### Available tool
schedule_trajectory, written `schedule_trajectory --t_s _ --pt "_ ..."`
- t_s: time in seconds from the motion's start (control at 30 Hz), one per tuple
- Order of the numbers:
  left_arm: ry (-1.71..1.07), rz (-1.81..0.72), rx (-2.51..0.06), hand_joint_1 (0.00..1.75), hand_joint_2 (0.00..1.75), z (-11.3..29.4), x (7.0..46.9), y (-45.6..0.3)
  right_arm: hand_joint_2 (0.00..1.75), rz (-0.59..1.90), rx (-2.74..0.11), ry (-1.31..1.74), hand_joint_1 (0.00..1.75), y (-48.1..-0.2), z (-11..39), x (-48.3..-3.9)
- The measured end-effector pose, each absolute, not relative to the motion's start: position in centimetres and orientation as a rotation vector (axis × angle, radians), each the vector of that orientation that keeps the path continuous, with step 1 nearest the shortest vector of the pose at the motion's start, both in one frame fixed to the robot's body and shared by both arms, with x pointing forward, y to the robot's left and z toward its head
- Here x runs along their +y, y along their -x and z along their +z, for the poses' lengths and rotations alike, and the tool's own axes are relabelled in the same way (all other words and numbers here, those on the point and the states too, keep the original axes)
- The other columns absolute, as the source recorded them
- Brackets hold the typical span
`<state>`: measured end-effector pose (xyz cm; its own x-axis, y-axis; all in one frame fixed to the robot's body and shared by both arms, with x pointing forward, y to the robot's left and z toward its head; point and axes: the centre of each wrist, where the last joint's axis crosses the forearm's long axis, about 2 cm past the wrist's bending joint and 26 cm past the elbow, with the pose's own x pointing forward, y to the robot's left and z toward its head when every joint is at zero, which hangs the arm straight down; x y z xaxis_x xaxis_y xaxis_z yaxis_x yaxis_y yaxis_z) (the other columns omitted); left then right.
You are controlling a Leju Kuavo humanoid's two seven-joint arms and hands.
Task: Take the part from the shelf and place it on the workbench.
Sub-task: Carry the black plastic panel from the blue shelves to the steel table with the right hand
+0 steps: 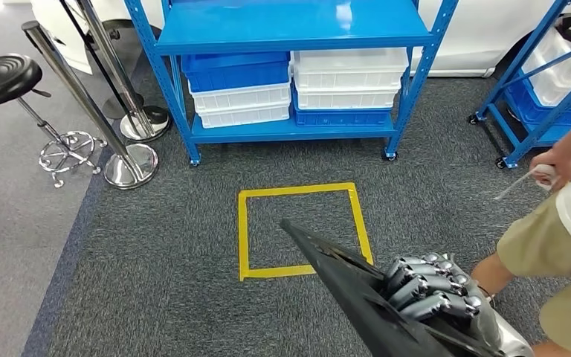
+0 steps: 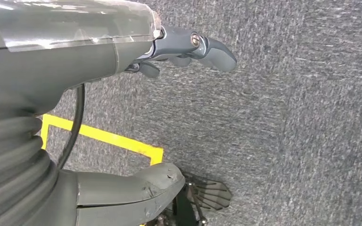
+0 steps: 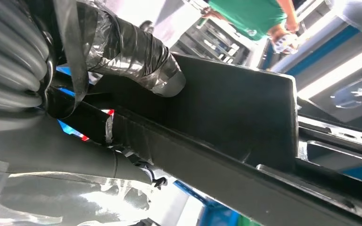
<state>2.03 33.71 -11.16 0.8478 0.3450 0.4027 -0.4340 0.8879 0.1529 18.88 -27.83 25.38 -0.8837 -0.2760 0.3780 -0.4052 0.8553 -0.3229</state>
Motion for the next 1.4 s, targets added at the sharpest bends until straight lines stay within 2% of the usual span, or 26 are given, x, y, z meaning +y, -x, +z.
schedule_trajectory --t_s 1.17,1.4 --pt "-0.3 0.405 -0.353 0.0 1.75 -11.1 34.7 -2.1 1.75 0.663 -2.713 -0.545 1.75 -18.8 25.8 -26.9" --pt "-0.313 0.391 -0.356 0.0 1.75 -11.0 35.0 -2.0 1.75 0.666 -2.692 -0.633 1.75 -18.7 25.8 -26.6"
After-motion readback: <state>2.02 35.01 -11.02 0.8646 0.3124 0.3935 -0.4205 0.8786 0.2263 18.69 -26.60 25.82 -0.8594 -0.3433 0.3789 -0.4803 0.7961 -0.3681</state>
